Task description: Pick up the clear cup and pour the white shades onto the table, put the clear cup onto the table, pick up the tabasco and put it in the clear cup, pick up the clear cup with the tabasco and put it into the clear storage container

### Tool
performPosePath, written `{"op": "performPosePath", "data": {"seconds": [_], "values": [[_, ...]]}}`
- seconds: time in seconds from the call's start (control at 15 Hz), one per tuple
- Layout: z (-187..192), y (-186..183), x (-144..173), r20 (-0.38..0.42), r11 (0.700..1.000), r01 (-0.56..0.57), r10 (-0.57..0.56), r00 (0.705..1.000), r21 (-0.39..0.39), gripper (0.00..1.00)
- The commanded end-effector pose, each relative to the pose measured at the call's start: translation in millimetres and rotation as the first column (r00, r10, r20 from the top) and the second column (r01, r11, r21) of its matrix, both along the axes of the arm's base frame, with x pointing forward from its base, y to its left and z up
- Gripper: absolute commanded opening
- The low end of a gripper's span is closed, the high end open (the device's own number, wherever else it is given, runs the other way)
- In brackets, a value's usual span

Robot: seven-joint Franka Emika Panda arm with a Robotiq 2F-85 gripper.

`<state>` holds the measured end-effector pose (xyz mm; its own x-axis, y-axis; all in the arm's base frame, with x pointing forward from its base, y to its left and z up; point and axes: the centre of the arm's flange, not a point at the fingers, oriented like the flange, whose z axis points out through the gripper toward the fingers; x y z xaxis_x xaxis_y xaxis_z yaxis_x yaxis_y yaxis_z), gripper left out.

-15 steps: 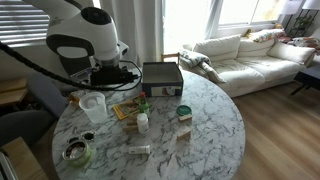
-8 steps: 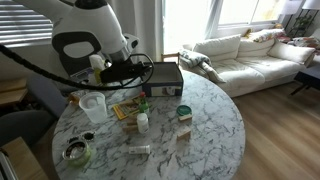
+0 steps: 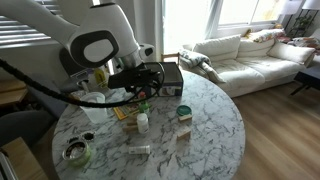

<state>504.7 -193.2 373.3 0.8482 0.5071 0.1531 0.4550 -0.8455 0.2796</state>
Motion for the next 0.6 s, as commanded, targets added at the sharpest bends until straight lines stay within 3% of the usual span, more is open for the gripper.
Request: {"op": "performPosePath", "data": {"seconds": [0.0, 0.2, 0.53], "values": [[-0.5, 7.5, 15.2, -0.158, 0.993, 0.1, -0.089, 0.983, 0.061, 1.0], [2.7, 12.6, 18.4, -0.254, 0.981, 0.132, -0.092, 0.963, 0.144, 1.0], [-10.5, 9.0, 22.7, -0.289, 0.941, 0.197, -0.115, 0.95, 0.274, 1.0]]}}
